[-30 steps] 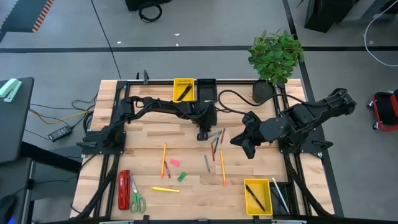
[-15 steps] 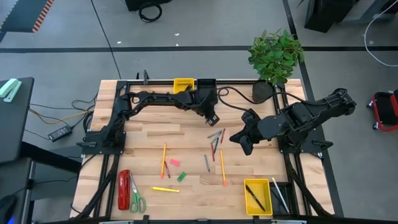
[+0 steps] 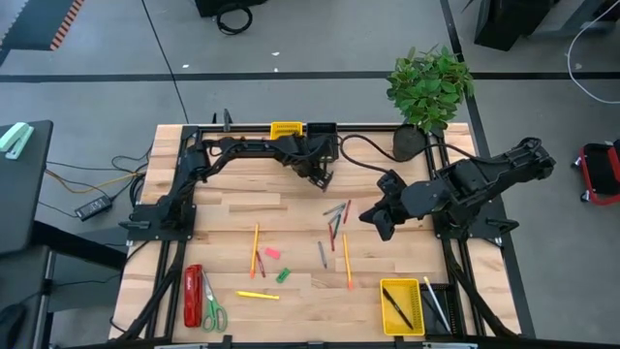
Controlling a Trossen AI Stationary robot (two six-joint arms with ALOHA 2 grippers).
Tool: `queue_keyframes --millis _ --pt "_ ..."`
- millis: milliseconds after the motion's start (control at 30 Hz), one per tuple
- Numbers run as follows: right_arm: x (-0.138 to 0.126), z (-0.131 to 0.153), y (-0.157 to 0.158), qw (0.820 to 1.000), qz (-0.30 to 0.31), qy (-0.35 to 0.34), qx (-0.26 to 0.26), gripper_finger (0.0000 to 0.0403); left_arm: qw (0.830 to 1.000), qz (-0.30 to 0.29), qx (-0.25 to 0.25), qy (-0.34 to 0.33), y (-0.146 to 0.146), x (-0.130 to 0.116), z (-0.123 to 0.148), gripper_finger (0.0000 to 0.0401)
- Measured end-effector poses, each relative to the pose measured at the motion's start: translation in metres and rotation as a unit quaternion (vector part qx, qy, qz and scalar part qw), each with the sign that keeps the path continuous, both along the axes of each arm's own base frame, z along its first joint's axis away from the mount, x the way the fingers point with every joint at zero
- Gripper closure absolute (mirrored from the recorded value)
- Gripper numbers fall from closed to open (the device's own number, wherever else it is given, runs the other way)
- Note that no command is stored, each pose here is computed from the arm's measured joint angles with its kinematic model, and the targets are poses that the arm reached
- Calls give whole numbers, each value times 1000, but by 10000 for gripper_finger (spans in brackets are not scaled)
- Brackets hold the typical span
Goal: Sort crayons/erasers/pens/pencils in bins
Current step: Put the top green crayon into the bottom yellow bin
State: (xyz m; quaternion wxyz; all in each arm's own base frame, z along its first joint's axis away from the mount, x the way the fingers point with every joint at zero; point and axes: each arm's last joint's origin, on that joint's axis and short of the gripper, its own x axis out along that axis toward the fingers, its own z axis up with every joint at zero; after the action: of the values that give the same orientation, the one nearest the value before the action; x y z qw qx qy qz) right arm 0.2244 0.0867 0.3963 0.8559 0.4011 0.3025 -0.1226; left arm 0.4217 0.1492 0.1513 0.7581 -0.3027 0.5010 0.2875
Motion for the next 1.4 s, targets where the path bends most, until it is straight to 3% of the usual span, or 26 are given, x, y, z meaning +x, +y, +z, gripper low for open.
queue_keyframes --millis 233,467,867,1100,1400 --pt "-4 0 -2 1000 2 6 -3 361 998 14 -17 -53 -29 15 11 184" --pt "-14 -1 -6 999 5 33 -15 361 997 21 2 -72 -52 31 -5 190" --pt "-31 0 -12 997 16 65 -29 361 997 42 6 -67 -37 32 -20 192" --pt "-38 -3 -15 994 27 90 -51 361 999 3 31 -43 -38 30 -22 228" --pt "-49 -12 -20 975 77 164 -126 361 999 -5 43 -27 -35 27 -23 312"
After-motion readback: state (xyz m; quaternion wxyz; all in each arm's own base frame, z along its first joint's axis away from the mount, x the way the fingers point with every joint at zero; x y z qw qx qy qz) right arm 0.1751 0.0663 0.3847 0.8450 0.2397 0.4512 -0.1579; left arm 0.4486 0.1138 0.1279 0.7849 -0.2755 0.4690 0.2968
